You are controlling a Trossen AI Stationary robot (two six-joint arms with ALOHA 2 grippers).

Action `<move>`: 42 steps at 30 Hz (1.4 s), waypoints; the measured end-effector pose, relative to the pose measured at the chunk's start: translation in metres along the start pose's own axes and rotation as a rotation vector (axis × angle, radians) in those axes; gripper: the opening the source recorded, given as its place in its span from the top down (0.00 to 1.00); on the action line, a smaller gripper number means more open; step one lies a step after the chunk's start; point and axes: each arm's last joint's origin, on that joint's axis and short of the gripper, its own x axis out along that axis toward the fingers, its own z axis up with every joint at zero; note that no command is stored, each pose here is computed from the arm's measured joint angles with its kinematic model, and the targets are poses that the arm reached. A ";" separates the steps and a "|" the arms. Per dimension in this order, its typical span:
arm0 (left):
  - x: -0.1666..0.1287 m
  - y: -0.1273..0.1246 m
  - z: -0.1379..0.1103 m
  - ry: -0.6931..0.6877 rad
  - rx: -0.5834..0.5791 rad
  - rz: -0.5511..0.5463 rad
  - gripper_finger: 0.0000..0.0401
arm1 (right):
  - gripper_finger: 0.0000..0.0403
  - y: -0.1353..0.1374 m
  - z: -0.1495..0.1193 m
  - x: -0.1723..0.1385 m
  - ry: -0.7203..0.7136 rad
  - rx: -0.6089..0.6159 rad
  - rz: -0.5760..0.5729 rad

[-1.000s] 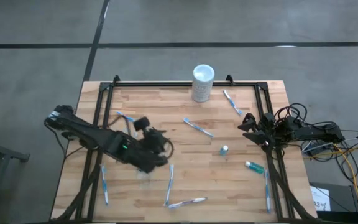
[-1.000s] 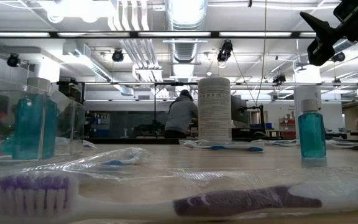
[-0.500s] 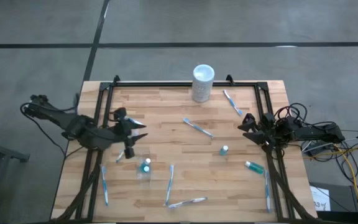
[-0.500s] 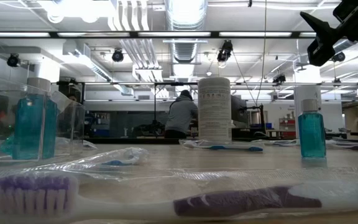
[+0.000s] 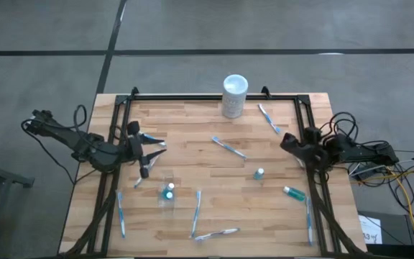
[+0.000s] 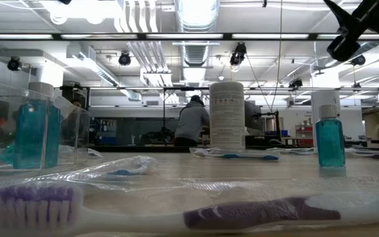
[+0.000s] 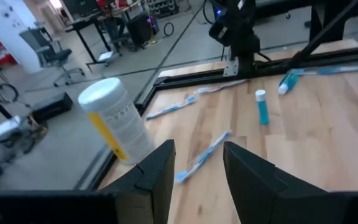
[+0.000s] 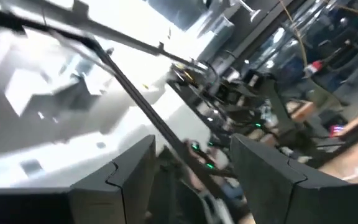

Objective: Pick & Place toothbrushing station
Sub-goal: Put the blue mouthwash bottle into the transparent organizer

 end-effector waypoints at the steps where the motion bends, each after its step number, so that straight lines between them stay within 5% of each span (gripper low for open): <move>1: 0.000 0.000 0.000 0.000 0.016 0.000 0.65 | 0.49 0.001 0.002 0.000 -0.032 0.008 -0.005; 5: 0.001 -0.001 -0.003 0.007 0.043 0.000 0.65 | 0.49 0.003 0.005 0.000 -0.096 -0.016 -0.009; 13: 0.002 -0.002 -0.004 0.013 0.046 -0.001 0.64 | 0.49 0.024 0.021 0.011 -0.017 -0.387 -0.052; 23: 0.004 -0.005 -0.004 0.022 0.049 -0.002 0.64 | 0.49 0.044 0.041 0.022 0.535 -0.332 -0.611; 34: 0.005 -0.005 -0.005 0.025 0.051 -0.002 0.64 | 0.49 0.032 0.030 0.062 0.713 -0.355 -0.648; 42: 0.005 -0.005 -0.005 0.026 0.052 -0.002 0.64 | 0.49 0.029 0.026 0.093 0.653 -0.415 -0.435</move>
